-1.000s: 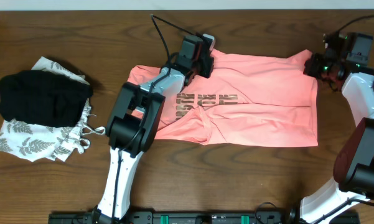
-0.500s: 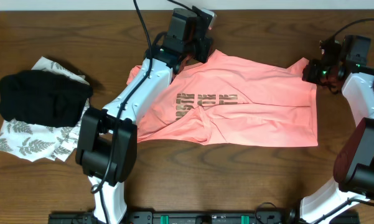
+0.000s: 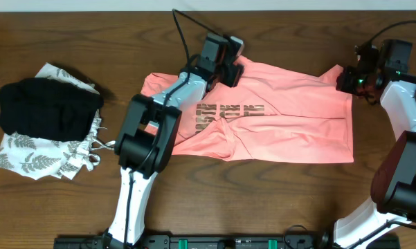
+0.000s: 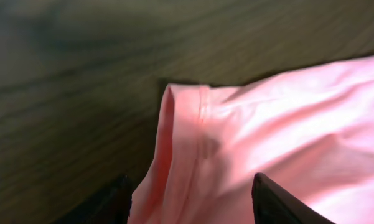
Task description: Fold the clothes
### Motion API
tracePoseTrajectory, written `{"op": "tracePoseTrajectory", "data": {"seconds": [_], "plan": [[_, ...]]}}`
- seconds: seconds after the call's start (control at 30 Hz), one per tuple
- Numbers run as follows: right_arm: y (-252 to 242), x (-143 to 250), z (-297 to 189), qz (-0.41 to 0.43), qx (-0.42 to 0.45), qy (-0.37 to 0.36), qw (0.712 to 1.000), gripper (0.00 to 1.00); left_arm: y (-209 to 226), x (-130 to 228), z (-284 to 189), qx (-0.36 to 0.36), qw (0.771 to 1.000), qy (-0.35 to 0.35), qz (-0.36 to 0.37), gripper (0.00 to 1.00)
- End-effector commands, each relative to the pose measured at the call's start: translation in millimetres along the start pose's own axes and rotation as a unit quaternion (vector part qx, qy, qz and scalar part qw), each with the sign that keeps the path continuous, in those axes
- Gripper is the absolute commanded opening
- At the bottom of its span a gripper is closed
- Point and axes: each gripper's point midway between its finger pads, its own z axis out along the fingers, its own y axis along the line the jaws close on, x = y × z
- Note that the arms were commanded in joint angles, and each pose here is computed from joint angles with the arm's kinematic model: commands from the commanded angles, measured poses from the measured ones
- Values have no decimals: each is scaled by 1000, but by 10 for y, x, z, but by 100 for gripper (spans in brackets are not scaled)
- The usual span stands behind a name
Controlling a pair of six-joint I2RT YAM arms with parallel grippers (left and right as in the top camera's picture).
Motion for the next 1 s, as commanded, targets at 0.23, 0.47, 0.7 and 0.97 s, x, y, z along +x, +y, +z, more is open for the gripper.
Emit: {"op": "tracePoseTrajectory", "data": {"seconds": [0.23,0.47,0.7,0.97], "plan": [[90,-37,-56,-16,-5,-7,1000,1,54,130,157,-3,999,4,33,59],[85,-35,-56,-16,-4,-7,1000,1,66,298,251,-1,999,22,29,39],[85,-32,-56,-16,-4,-6,1000,1,61,286,216,-1,999,28,27,6],[78,-29,-58,-15,-2,-6,1000,1,-6,-82,-119,-2,999,24,28,6]]}}
